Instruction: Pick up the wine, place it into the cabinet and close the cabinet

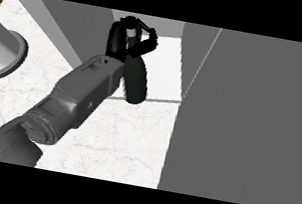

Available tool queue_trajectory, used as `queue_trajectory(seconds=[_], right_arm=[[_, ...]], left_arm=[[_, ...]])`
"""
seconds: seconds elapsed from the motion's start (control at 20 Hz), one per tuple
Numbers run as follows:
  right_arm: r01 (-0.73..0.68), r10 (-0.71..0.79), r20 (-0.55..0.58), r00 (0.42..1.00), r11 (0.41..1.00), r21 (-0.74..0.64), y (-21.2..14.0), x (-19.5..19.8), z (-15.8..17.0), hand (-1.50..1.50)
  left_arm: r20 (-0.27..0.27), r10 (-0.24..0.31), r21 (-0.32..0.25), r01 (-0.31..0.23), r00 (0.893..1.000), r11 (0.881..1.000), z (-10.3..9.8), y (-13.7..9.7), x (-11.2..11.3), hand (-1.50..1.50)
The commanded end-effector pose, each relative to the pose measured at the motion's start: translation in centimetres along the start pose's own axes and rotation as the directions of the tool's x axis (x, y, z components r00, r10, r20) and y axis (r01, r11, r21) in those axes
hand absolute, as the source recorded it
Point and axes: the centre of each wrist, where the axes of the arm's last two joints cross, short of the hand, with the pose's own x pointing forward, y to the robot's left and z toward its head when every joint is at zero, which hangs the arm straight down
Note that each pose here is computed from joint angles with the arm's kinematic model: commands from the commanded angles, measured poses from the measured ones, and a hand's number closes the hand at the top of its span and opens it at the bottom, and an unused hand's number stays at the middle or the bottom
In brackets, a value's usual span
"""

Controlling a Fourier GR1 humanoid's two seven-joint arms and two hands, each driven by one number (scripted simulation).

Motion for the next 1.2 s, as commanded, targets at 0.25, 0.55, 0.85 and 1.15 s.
queue_trajectory(seconds=[0.25, 0.55, 0.85, 1.15], right_arm=[[0.0, 0.0, 0.013, 1.0, 1.0, 0.009, -0.2, 0.5, 0.6, -1.5], [-0.004, 0.004, 0.027, 1.0, 1.0, 0.004, -0.7, 0.3, -0.3, -1.5], [-0.005, 0.005, -0.01, 1.0, 1.0, 0.018, -0.4, 0.2, -0.5, -1.5], [-0.003, 0.003, -0.004, 1.0, 1.0, -0.008, 0.2, 0.2, -0.6, -1.5]], left_arm=[[-0.01, -0.104, 0.026, 0.105, 0.994, 0.994, -0.5, 1.5, -0.4, -1.5], [-0.039, -0.146, 0.049, 0.148, 0.989, 0.988, -0.4, 2.5, -1.4, -1.5], [-0.039, -0.15, 0.074, 0.153, 0.988, 0.985, -0.3, 2.5, -1.5, -1.5], [0.004, -0.086, 0.026, 0.085, 0.996, 0.996, -0.2, 1.4, -0.8, -1.5]])
